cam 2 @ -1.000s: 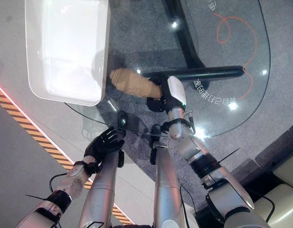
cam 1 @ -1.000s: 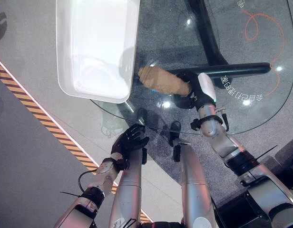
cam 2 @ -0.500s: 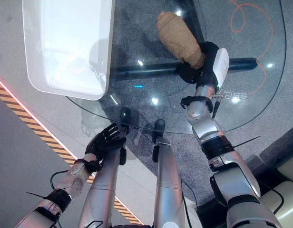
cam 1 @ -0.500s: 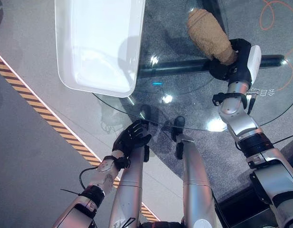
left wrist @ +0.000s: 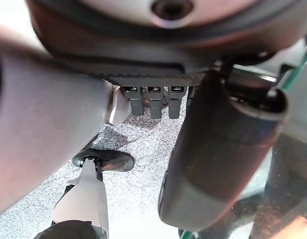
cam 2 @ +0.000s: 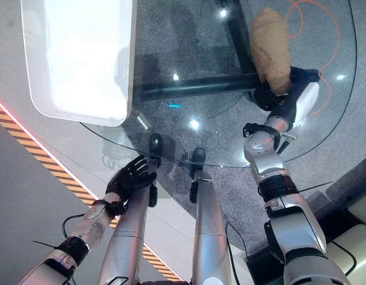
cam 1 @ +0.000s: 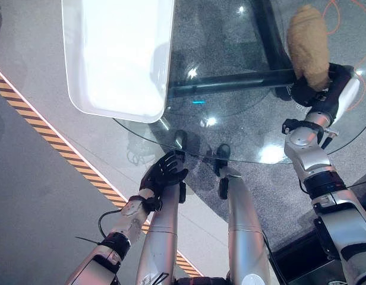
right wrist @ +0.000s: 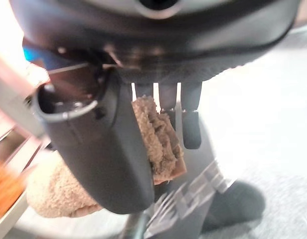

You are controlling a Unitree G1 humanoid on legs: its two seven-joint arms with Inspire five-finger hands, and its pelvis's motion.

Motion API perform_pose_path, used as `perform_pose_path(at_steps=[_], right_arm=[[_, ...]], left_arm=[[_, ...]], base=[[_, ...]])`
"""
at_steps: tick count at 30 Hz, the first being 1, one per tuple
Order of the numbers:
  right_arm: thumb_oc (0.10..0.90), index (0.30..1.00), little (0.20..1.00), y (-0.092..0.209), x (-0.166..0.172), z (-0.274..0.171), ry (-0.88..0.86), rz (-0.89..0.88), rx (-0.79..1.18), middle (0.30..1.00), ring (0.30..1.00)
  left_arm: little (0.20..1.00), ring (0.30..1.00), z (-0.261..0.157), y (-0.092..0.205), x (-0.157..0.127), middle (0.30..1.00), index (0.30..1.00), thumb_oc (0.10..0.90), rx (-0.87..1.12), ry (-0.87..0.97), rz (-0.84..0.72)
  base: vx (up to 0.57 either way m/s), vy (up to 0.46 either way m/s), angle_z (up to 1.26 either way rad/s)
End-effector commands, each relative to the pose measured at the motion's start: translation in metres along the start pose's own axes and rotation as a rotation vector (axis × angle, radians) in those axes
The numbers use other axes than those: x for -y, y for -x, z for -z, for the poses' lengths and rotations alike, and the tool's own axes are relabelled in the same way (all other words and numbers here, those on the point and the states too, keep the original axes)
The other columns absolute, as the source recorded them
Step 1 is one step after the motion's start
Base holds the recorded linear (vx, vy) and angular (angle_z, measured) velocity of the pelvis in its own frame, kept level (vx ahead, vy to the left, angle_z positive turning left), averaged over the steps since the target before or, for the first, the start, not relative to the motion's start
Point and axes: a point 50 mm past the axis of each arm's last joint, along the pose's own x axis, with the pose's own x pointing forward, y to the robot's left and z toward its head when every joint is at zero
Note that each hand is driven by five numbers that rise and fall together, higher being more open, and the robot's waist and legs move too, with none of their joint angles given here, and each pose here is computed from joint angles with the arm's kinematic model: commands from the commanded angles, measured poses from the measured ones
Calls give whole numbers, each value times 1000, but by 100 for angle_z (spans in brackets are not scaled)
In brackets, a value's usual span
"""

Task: Wipe the table with a cloth and put it in the basket.

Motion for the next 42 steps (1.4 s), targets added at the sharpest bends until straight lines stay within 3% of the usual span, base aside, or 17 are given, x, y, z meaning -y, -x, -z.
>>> perform_pose_path(at_steps=[1, 10, 17, 26, 36, 42], right_arm=[[100, 300, 200, -26, 53, -8, -53, 270, 72, 300, 300], [100, 300, 200, -27, 50, -18, -101, 268, 118, 300, 300], [100, 300, 200, -17, 26, -49, -108, 116, 261, 300, 300], [100, 300, 200, 32, -28, -80, 24, -359, 483, 300, 300], [100, 300, 200, 88, -59, -41, 166, -813, 438, 300, 300], [100, 300, 200, 112, -59, -3, 206, -967, 322, 300, 300]], left_arm=[[900, 900, 63, 28, 23, 900, 900, 800, -188, 65, 40], [900, 900, 64, 28, 25, 900, 900, 800, -192, 68, 47], [900, 900, 63, 26, 26, 900, 900, 800, -191, 71, 50], [900, 900, 64, 23, 30, 900, 900, 800, -180, 90, 55], [900, 900, 63, 26, 21, 900, 900, 800, -160, 102, 46], [900, 900, 67, 32, 18, 900, 900, 800, -167, 109, 38]], base=[[-3, -7, -5], [0, -2, -3], [0, 0, 0], [0, 0, 0], [0, 0, 0], [25, -2, 1]])
